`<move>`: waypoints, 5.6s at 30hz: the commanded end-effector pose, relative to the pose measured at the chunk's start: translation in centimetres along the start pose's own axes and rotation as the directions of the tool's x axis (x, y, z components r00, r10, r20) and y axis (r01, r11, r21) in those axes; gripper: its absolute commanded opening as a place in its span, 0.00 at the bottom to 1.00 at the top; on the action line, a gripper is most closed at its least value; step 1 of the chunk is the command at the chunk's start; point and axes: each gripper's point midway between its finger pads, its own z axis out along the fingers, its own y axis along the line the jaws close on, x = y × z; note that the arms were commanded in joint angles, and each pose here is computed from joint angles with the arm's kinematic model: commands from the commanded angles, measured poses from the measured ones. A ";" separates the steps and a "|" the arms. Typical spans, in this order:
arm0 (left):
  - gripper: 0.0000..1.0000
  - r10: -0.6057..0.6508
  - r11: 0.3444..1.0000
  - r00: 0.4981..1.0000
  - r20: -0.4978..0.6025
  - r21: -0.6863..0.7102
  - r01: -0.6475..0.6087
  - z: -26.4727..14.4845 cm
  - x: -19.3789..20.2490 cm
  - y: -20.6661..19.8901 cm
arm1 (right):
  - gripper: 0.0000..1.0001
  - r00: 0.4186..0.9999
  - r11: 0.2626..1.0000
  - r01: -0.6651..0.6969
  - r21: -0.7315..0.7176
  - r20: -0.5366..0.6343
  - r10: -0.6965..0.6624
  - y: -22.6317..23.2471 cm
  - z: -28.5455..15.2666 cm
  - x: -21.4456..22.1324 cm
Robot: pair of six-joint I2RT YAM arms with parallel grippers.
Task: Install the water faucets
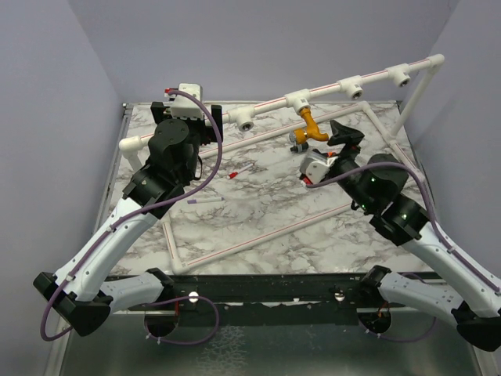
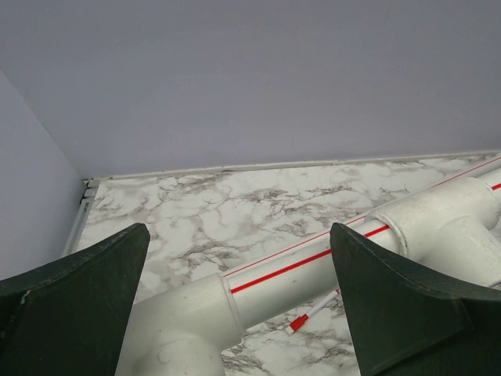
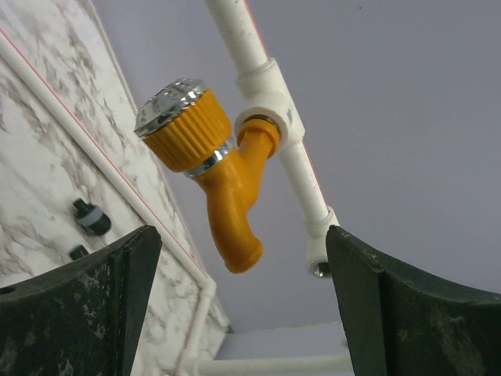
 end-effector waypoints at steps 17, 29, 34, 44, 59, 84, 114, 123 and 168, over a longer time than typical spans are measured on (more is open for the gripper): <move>0.99 0.123 0.992 0.968 -0.221 0.047 -0.115 -0.6 7.5 -0.6 | 0.80 0.859 0.852 0.512 0.108 -0.061 -0.509 0.8 4.9 0.1; 0.99 0.127 0.992 0.966 -0.224 0.047 -0.119 -0.6 7.8 -0.7 | 0.13 0.896 0.884 0.443 0.149 -0.102 -0.432 1.8 5.2 0.3; 0.99 0.127 0.992 0.966 -0.223 0.049 -0.120 -0.6 7.8 -0.9 | 0.01 0.977 0.953 0.211 0.219 -0.066 -0.201 1.7 4.9 0.1; 0.99 0.152 0.988 0.964 -0.220 0.057 -0.143 -0.7 7.7 -0.9 | 0.00 0.822 0.784 -0.568 0.250 0.217 0.526 0.9 4.6 -2.5; 0.99 0.152 0.988 0.964 -0.217 0.066 -0.141 -0.8 7.6 -1.0 | 0.00 -0.106 -0.225 -0.947 0.231 0.436 0.894 1.4 3.9 -0.2; 0.99 0.154 0.987 0.964 -0.215 0.083 -0.139 -1.2 7.7 -1.5 | 0.46 -0.588 -0.775 -0.578 0.256 0.528 0.613 5.3 2.2 3.2; 0.99 0.167 0.984 0.960 -0.225 0.093 -0.150 -0.8 8.0 -2.0 | 0.83 0.748 0.694 -0.647 0.315 0.085 0.658 -3.1 -4.0 0.3; 0.99 0.166 0.985 0.961 -0.222 0.092 -0.149 -0.9 7.9 -1.9 | 0.87 0.996 0.996 -0.085 0.005 -0.015 0.085 0.0 -3.0 -0.9; 0.99 0.187 0.981 0.956 -0.226 0.094 -0.169 -0.9 8.3 -2.1 | 0.00 0.950 0.942 -0.229 0.245 -0.156 0.272 2.6 5.1 2.2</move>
